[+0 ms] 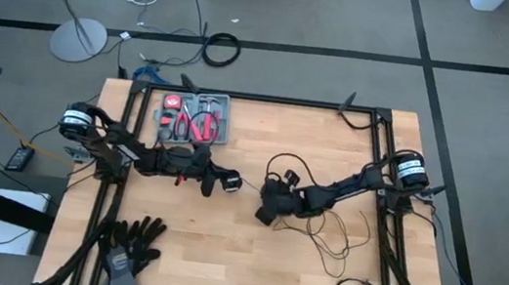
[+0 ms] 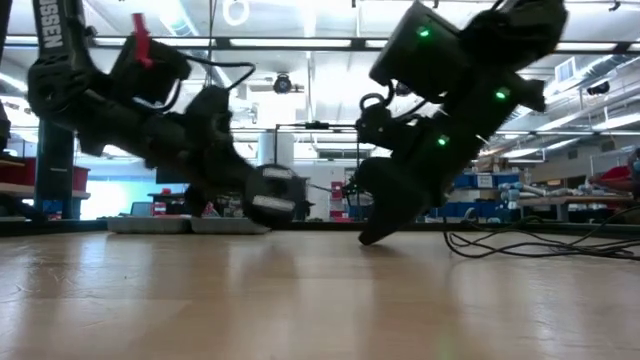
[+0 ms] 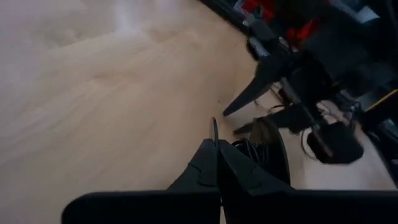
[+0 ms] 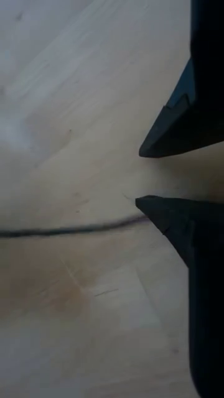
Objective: Coil cords
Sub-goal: Coil the black wire onto the spool
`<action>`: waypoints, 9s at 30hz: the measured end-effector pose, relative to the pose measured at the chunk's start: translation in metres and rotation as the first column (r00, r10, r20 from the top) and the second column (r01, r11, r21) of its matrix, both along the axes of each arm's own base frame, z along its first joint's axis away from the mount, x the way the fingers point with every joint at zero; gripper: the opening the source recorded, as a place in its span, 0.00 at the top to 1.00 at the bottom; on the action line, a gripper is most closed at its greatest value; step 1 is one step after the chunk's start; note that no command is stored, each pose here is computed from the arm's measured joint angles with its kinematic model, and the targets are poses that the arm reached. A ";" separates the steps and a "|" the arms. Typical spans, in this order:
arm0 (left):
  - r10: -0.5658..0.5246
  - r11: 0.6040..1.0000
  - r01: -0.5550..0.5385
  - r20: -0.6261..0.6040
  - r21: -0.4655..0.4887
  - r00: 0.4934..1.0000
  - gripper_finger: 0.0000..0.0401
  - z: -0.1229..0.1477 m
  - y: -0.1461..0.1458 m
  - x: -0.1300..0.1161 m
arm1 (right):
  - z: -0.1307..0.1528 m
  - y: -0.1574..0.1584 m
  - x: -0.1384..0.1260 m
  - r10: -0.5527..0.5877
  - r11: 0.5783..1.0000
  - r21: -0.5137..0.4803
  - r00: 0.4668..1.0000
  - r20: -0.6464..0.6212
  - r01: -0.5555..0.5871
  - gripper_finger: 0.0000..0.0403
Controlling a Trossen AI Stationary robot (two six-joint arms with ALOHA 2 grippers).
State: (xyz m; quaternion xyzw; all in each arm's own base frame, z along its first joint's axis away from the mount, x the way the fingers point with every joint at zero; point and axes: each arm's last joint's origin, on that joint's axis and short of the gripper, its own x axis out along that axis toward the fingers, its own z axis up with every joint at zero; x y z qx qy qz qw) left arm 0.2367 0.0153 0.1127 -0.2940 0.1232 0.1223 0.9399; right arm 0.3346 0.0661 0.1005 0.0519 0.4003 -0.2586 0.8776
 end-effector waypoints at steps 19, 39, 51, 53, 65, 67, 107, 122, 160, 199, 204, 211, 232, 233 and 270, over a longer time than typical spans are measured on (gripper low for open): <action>0.151 0.988 -0.146 0.152 -0.039 0.977 1.00 -0.002 0.002 -0.036 | 0.003 0.007 0.004 0.090 0.992 -0.109 0.949 0.303 -0.059 0.71; 0.164 0.987 -0.160 0.152 -0.033 0.975 1.00 -0.002 0.003 -0.036 | 0.004 -0.005 0.006 0.033 0.997 -0.079 0.950 0.311 -0.009 0.98; 0.174 0.985 -0.166 0.239 -0.051 0.955 1.00 0.014 0.004 -0.015 | 0.005 -0.011 0.015 0.017 0.994 0.096 0.942 0.336 -0.052 1.00; 0.188 0.982 -0.181 0.257 -0.052 0.948 1.00 0.019 0.005 -0.007 | 0.013 -0.013 0.024 0.044 0.992 0.092 0.937 0.346 -0.081 1.00; 0.200 0.972 -0.187 -0.079 0.143 0.977 1.00 0.029 0.007 0.048 | 0.030 -0.015 0.058 0.247 0.968 -0.031 0.931 0.268 -0.248 1.00; 0.177 0.972 -0.151 -0.137 0.177 0.975 1.00 0.031 0.005 0.053 | 0.036 -0.016 0.058 0.251 0.967 -0.043 0.927 0.278 -0.249 1.00; 0.046 0.986 0.008 -0.315 0.168 0.948 1.00 0.024 -0.003 0.054 | 0.018 -0.017 -0.005 -0.013 0.999 0.044 0.999 0.044 0.011 0.76; 0.072 0.979 -0.010 -0.300 0.203 0.951 1.00 0.028 -0.002 0.038 | 0.006 0.023 -0.029 -0.074 0.997 0.032 0.989 0.125 0.071 0.64; 0.013 0.995 0.003 -0.156 0.102 0.988 1.00 0.019 -0.005 0.024 | 0.008 0.008 -0.022 -0.149 0.989 0.028 0.956 0.252 0.147 0.99; 0.039 0.993 -0.008 -0.260 0.120 0.965 1.00 0.022 0.004 0.031 | 0.075 -0.052 0.060 0.274 0.959 -0.012 0.914 0.299 -0.283 1.00; 0.011 0.994 0.017 -0.264 0.105 0.964 1.00 0.021 0.003 0.031 | 0.077 -0.064 0.051 0.216 0.971 0.048 0.950 0.225 -0.232 0.98; 0.014 0.994 0.016 -0.288 0.104 0.957 1.00 0.019 0.003 0.029 | 0.067 -0.067 0.039 0.160 0.981 0.102 0.984 0.075 -0.167 0.93; 0.059 0.994 -0.025 -0.326 0.108 0.943 1.00 0.016 0.004 0.027 | 0.046 -0.021 0.012 0.063 0.993 0.101 0.994 -0.094 -0.054 0.81; 0.059 0.994 -0.025 -0.326 0.109 0.944 1.00 0.016 0.004 0.027 | 0.044 -0.019 0.009 0.052 0.994 0.096 0.994 -0.097 -0.043 0.81; 0.170 0.979 -0.178 0.080 0.099 0.982 1.00 0.050 0.020 0.040 | 0.003 0.007 0.027 0.001 0.978 0.207 0.985 0.170 -0.036 1.00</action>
